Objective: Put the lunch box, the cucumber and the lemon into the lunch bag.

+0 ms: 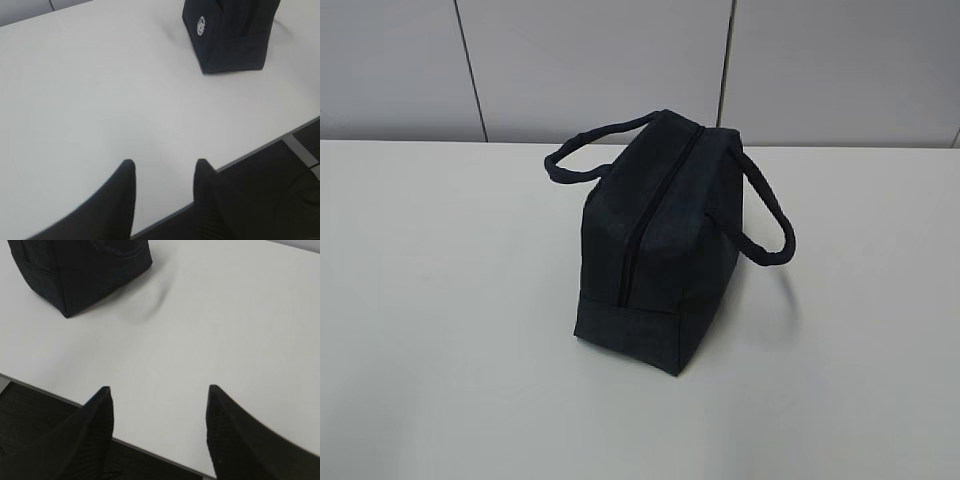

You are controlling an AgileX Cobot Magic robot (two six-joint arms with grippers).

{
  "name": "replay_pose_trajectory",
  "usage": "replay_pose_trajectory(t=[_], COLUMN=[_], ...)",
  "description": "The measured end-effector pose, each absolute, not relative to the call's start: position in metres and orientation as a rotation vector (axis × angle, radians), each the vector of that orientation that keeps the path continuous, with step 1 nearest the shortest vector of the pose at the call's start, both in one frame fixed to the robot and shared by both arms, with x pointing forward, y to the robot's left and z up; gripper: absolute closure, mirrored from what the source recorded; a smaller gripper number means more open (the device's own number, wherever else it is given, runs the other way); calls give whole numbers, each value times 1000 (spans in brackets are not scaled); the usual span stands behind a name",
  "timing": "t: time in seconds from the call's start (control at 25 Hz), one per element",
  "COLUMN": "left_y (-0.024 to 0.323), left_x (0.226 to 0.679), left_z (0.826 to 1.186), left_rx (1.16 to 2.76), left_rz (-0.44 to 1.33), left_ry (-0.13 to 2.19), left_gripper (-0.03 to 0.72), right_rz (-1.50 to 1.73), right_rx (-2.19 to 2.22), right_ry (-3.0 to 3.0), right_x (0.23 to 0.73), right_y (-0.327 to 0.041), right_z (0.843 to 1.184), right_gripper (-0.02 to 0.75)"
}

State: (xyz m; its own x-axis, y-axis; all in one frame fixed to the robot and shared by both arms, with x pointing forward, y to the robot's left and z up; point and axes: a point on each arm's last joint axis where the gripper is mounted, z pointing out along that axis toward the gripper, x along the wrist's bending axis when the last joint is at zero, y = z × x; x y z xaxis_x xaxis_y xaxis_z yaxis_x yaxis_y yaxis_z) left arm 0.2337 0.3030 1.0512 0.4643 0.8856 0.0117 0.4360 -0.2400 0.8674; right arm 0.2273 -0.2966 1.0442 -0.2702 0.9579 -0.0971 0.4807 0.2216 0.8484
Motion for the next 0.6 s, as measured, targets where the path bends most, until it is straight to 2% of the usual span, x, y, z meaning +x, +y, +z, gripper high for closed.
replay_pose_trajectory(t=[0.36,0.6], left_y=[302,302], left_x=[233,233], left_z=[1051,1051], left_rx=[1775,1768], left_rz=[753,764], left_ry=[1276,1291], left_gripper=[440,440], right_rz=[927,923], right_rx=[1322,1322], right_ry=[1850,1848], right_x=[228,228], right_y=[-298,-299], right_z=[1044,1044], right_gripper=[295,295])
